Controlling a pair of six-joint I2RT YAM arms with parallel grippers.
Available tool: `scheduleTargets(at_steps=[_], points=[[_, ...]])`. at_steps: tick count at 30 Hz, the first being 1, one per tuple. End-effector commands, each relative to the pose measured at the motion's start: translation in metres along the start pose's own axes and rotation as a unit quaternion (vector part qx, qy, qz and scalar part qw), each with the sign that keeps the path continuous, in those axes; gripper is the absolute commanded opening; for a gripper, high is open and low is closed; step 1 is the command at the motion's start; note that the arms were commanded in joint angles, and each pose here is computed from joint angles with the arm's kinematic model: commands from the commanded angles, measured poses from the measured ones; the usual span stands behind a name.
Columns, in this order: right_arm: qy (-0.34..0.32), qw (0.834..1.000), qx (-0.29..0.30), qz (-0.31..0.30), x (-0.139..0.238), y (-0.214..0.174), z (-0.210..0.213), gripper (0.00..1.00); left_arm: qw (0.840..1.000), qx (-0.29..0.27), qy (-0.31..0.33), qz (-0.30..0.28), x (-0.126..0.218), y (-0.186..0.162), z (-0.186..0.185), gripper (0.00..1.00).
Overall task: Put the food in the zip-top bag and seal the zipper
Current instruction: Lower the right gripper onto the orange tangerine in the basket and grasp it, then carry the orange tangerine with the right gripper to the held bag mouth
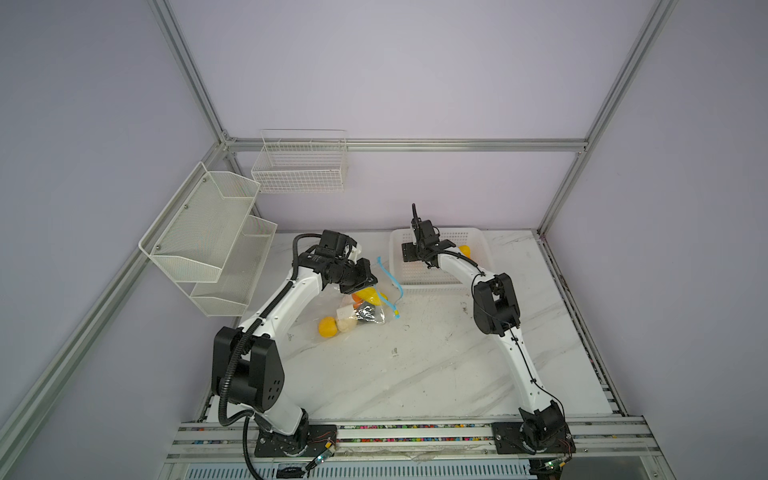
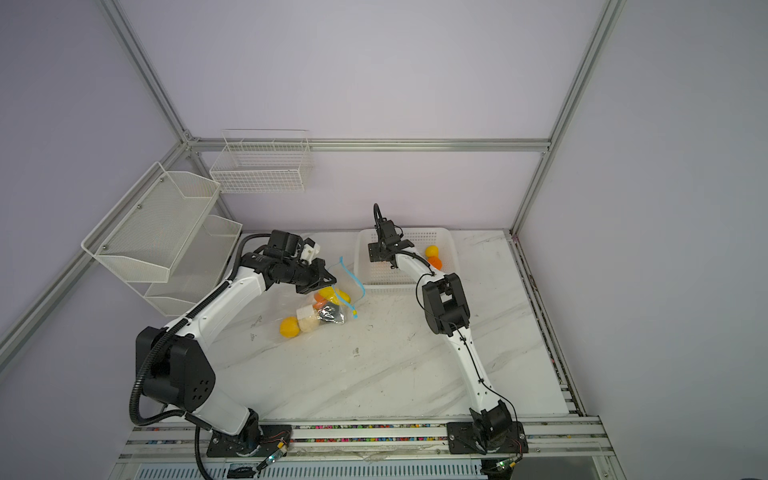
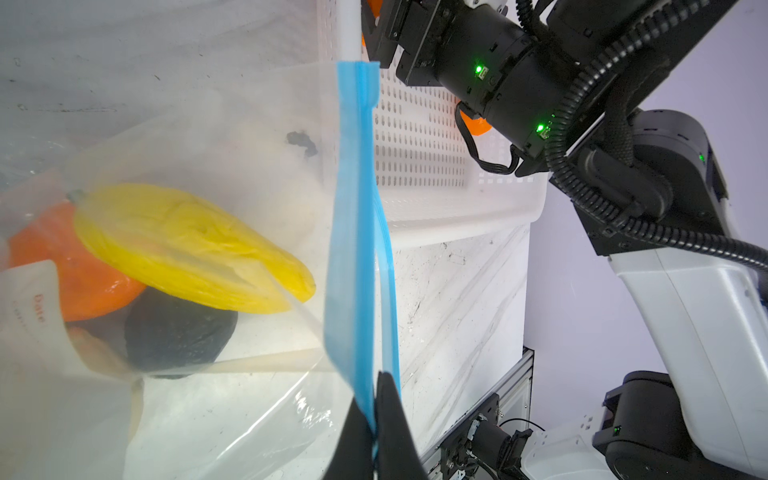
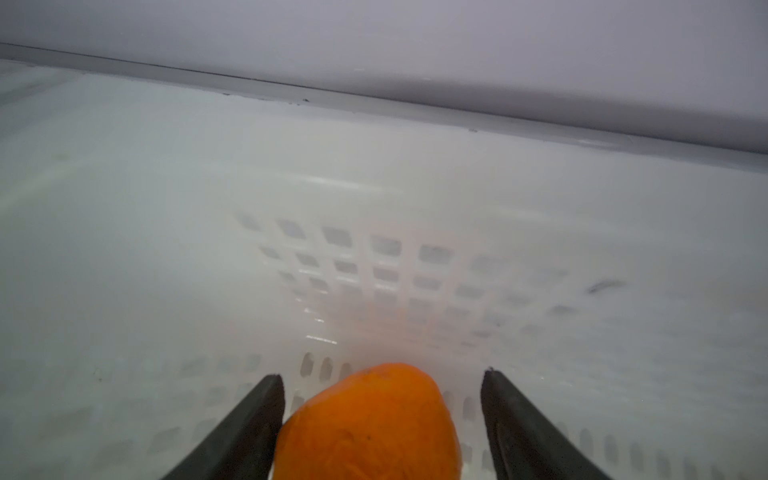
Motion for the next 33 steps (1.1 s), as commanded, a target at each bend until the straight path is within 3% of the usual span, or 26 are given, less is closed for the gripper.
scheduleTargets(at_steps=[1, 16, 33], points=[[-0.010, 1.000, 0.004, 0.014, -0.012, -0.011, -0.007, 0.74, 1.000, -0.010, -0.017, -0.017, 0.008, 0.008, -0.007, 0.00], [0.001, 1.000, 0.002, -0.004, 0.003, 0.003, -0.004, 0.64, 1.000, -0.009, -0.017, -0.018, 0.009, 0.007, -0.007, 0.00], [0.004, 1.000, -0.002, -0.025, 0.029, 0.016, -0.004, 0.62, 0.999, -0.011, -0.021, -0.022, 0.012, 0.006, -0.008, 0.00]])
Point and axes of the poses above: each gripper's point midway between its finger pads, its own x axis back along the fingers, its own z axis along the line the jaws close on, y = z × x, the point moved 5 cm from there along x, back along the fingers
